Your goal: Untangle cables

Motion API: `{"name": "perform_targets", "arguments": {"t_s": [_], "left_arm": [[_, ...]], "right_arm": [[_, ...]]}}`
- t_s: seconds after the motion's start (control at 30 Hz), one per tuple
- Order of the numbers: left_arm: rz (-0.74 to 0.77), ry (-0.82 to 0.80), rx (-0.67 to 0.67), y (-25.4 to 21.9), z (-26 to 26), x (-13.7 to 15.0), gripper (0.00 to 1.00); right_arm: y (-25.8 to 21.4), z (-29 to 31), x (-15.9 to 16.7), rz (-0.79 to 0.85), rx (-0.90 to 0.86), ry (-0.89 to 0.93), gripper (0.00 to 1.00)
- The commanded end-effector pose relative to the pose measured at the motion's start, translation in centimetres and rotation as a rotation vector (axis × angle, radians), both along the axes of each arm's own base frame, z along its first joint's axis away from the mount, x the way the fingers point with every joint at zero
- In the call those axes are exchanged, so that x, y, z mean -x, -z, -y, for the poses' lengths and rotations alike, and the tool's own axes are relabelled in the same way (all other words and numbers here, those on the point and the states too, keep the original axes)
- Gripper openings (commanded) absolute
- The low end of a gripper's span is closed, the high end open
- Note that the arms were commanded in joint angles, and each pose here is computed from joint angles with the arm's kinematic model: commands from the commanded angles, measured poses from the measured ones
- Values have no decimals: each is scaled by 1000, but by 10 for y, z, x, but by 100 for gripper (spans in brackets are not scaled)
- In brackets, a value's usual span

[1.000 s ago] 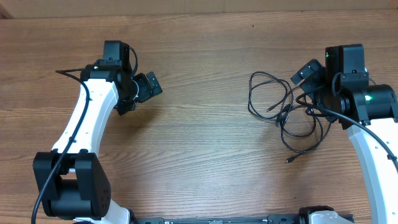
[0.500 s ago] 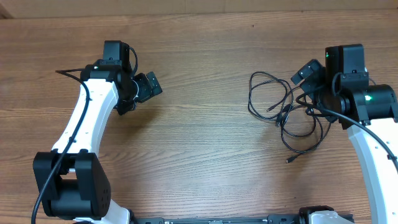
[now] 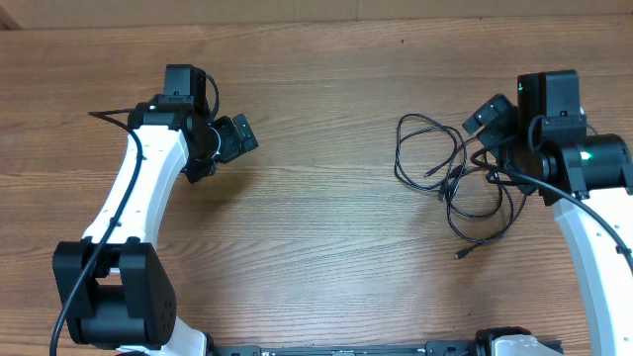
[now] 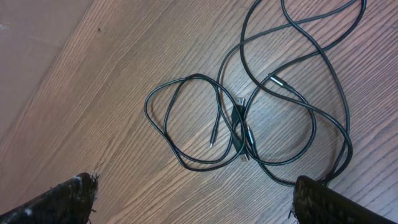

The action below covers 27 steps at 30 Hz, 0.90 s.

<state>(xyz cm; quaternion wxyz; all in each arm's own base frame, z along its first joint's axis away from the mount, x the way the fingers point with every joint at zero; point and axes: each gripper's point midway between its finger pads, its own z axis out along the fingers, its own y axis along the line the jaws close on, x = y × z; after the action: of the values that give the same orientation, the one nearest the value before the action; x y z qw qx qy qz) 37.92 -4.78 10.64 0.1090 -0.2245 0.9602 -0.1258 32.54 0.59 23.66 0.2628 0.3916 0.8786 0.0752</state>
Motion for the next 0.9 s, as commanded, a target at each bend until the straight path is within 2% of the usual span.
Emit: {"name": "perform_targets", "arguments": {"t_s": [0.0, 0.57, 0.87], "left_arm": [[-18, -13, -6, 6, -1, 2, 100], [-39, 12, -11, 15, 8, 3, 99], [46, 72, -5, -16, 31, 6, 99]], "right_arm": [[2, 1, 1, -4, -2, 5, 100], [2, 1, 1, -4, -2, 5, 100], [2, 1, 1, -4, -2, 5, 100]]}}
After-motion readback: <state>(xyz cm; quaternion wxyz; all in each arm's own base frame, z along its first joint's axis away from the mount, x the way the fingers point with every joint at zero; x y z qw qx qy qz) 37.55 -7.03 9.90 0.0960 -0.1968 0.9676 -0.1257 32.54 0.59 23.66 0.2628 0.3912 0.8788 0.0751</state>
